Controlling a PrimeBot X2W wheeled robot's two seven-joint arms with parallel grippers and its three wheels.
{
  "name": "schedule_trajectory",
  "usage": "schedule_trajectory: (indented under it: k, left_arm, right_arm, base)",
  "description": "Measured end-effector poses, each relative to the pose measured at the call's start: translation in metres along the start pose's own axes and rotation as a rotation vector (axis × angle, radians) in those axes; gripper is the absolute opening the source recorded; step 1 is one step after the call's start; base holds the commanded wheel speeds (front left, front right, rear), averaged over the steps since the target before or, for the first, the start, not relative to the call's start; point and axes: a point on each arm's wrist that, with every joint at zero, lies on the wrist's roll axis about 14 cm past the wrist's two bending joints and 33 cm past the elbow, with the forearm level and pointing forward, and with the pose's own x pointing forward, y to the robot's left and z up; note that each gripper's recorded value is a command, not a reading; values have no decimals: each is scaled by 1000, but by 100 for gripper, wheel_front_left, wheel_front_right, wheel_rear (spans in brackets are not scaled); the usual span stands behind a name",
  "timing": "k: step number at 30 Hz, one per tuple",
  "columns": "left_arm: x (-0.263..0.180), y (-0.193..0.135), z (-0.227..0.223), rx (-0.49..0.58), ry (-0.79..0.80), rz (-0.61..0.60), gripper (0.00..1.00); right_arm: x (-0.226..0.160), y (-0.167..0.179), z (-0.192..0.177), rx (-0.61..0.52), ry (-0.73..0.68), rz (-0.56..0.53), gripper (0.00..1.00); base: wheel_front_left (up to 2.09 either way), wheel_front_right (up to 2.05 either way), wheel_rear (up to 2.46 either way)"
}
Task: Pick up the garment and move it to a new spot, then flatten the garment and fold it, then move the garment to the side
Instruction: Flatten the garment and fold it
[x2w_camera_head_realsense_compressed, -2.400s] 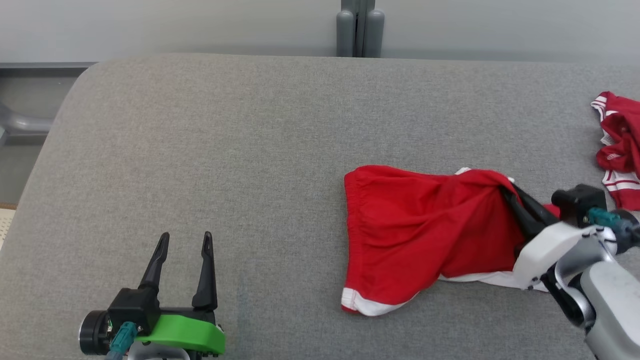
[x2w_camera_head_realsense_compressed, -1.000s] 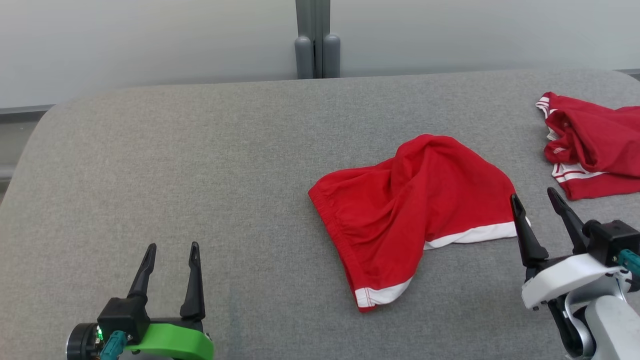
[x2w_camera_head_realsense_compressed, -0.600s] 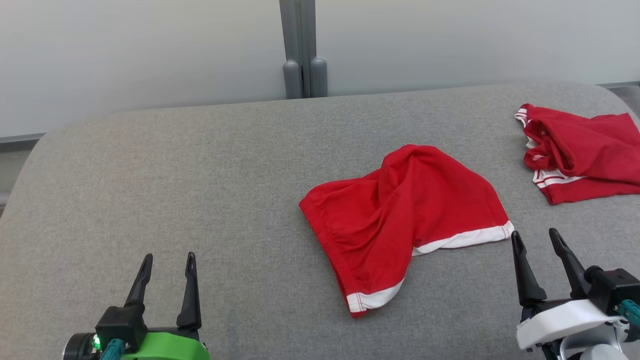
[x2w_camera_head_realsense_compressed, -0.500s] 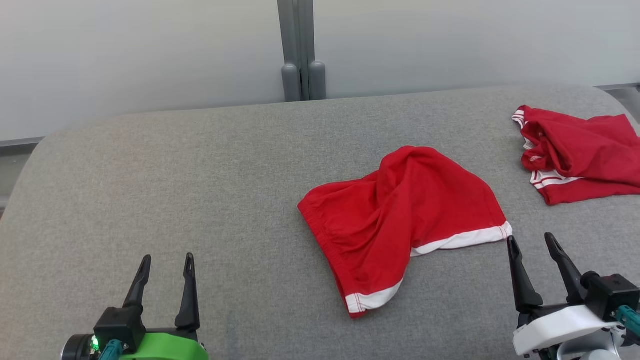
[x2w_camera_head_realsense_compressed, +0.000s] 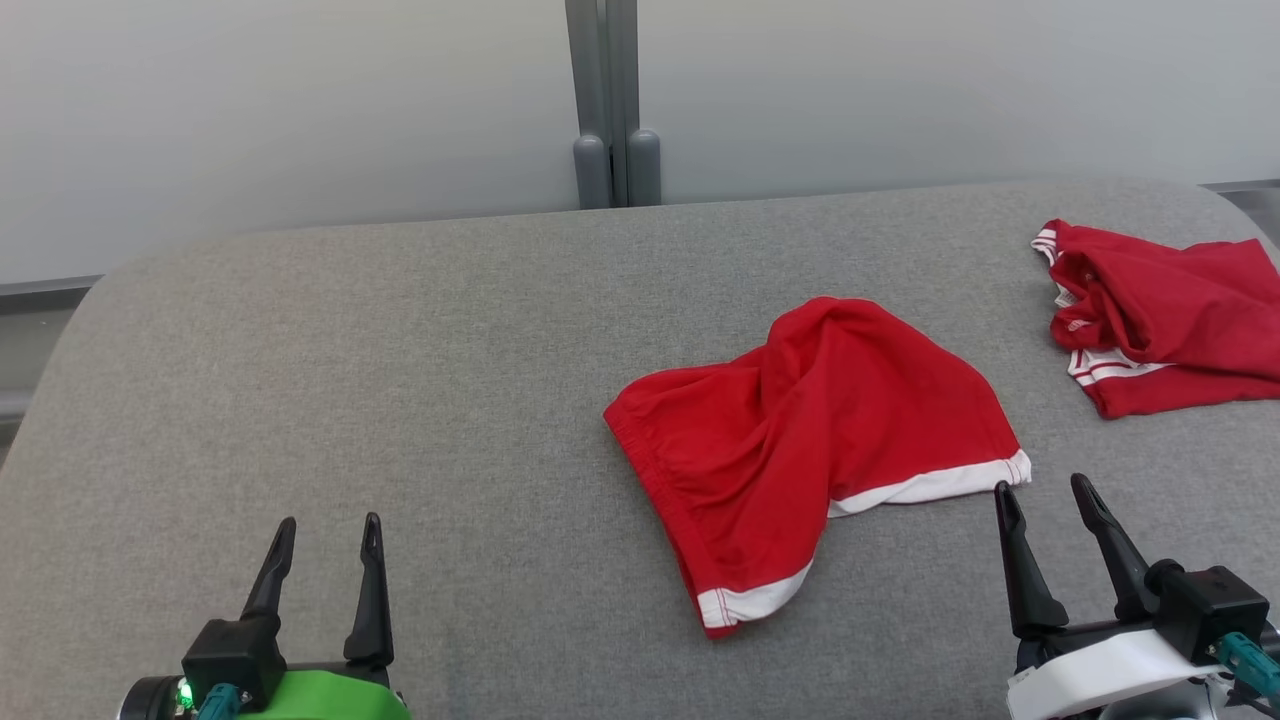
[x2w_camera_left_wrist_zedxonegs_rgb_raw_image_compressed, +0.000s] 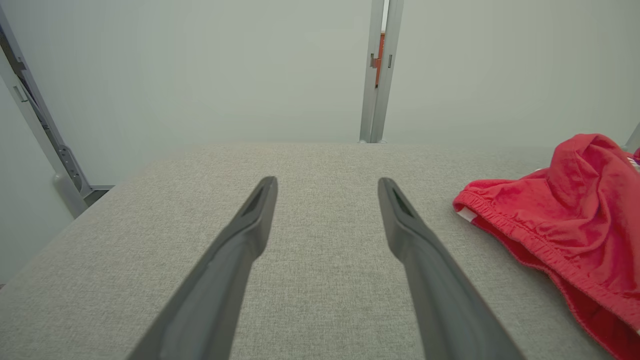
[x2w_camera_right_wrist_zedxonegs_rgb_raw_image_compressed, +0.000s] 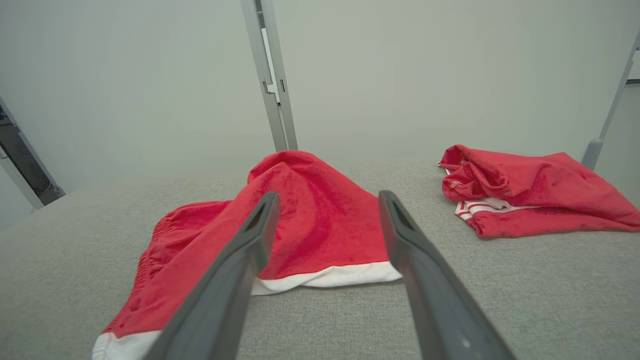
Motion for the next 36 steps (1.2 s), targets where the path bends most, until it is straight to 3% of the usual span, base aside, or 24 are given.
schedule_trajectory:
  k: [29, 36]
  left_arm:
    - [-4, 3, -7, -2, 22, 9, 100]
    - [-7, -35, -23, -13, 74, -115, 100]
  right_arm:
    - [3, 9, -3, 1, 9, 34, 100]
    - [7, 6, -9, 3, 25, 23, 100]
  base:
    - [0, 0, 0]
    - [0, 0, 0]
